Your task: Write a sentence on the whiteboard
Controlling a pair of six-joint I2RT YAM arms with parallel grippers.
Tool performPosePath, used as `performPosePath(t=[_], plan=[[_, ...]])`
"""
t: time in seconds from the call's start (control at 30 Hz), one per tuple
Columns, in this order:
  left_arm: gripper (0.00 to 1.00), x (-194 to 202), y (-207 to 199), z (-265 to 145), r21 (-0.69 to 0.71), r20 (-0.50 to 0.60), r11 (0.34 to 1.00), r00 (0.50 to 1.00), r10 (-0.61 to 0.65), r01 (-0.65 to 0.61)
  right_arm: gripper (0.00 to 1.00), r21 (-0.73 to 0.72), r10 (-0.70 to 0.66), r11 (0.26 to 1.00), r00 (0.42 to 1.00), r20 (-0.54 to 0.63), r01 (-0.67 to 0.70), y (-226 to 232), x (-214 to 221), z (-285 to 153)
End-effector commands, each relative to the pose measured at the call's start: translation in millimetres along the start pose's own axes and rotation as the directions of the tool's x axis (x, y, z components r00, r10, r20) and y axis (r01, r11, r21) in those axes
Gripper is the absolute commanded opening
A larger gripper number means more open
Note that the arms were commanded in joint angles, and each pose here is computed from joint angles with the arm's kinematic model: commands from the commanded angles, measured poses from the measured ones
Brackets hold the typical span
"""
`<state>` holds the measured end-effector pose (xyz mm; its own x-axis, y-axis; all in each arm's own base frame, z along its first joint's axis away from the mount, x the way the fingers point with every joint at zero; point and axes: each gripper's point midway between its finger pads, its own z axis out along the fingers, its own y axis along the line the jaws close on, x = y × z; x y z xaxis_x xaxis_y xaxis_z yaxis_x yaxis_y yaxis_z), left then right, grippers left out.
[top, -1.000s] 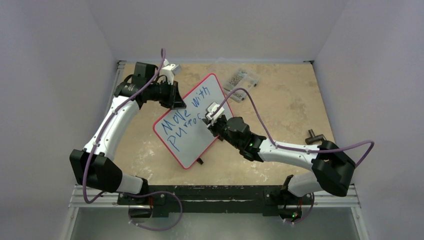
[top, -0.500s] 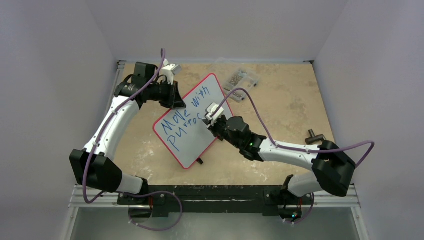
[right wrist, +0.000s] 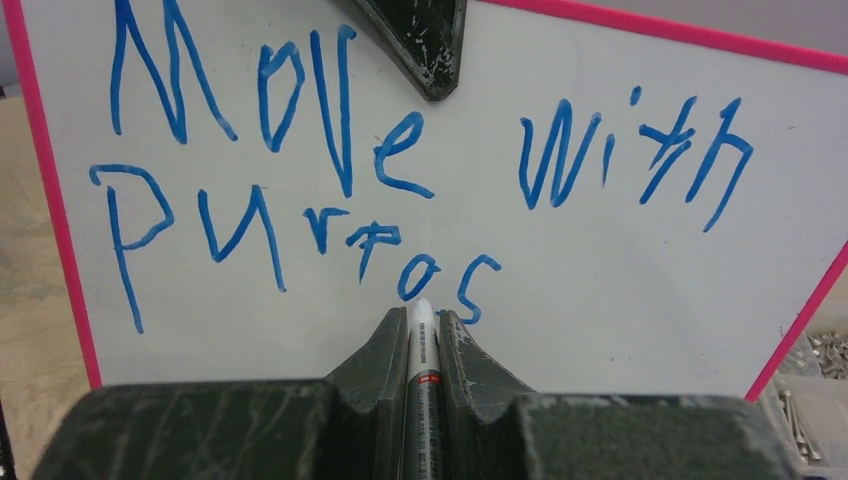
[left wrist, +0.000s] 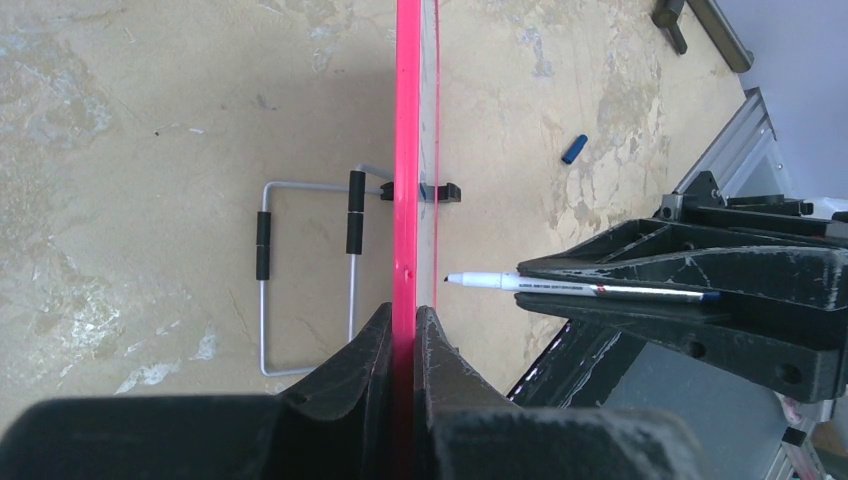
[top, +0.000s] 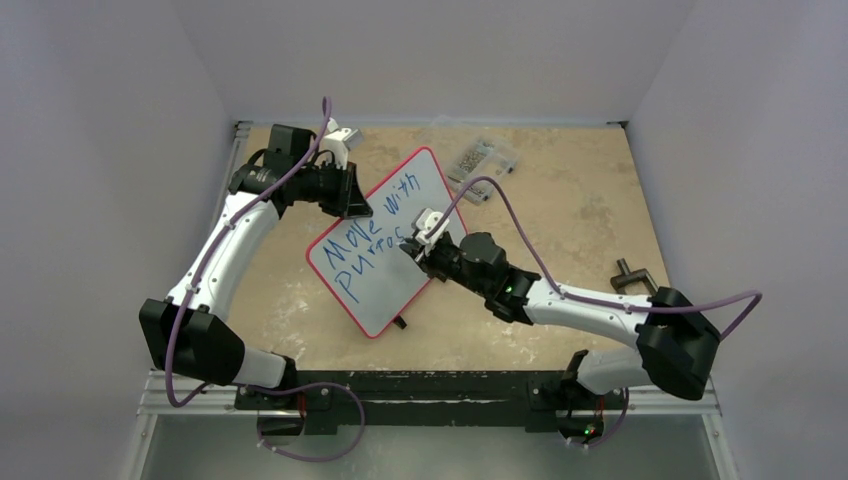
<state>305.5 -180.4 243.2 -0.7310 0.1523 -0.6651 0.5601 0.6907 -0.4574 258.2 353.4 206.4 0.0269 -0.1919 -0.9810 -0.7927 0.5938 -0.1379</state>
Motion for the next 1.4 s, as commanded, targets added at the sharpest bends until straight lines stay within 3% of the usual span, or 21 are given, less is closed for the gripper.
performPosePath(t=[0.0, 0.23, 1.37], plan=[[0.0, -13, -2, -10, -0.029, 0.063, 0.998, 0.996, 0.063, -0.061, 0.0, 0.029, 0.028, 0.999, 0.995, 0.096, -0.031, -8, -31, -10], [0.0, -13, -2, -10, -0.027, 0.064, 0.998, 0.996, 0.062, -0.06, 0.0, 0.162, 0.041, 0.985, 0.993, 0.107, -0.058, -33, -32, -17], [0.0, -13, -2, -9, -0.025, 0.065, 0.998, 0.996, 0.062, -0.06, 0.0, 0.236, 0.035, 0.97, 0.996, 0.084, -0.054, -59, -19, 9]])
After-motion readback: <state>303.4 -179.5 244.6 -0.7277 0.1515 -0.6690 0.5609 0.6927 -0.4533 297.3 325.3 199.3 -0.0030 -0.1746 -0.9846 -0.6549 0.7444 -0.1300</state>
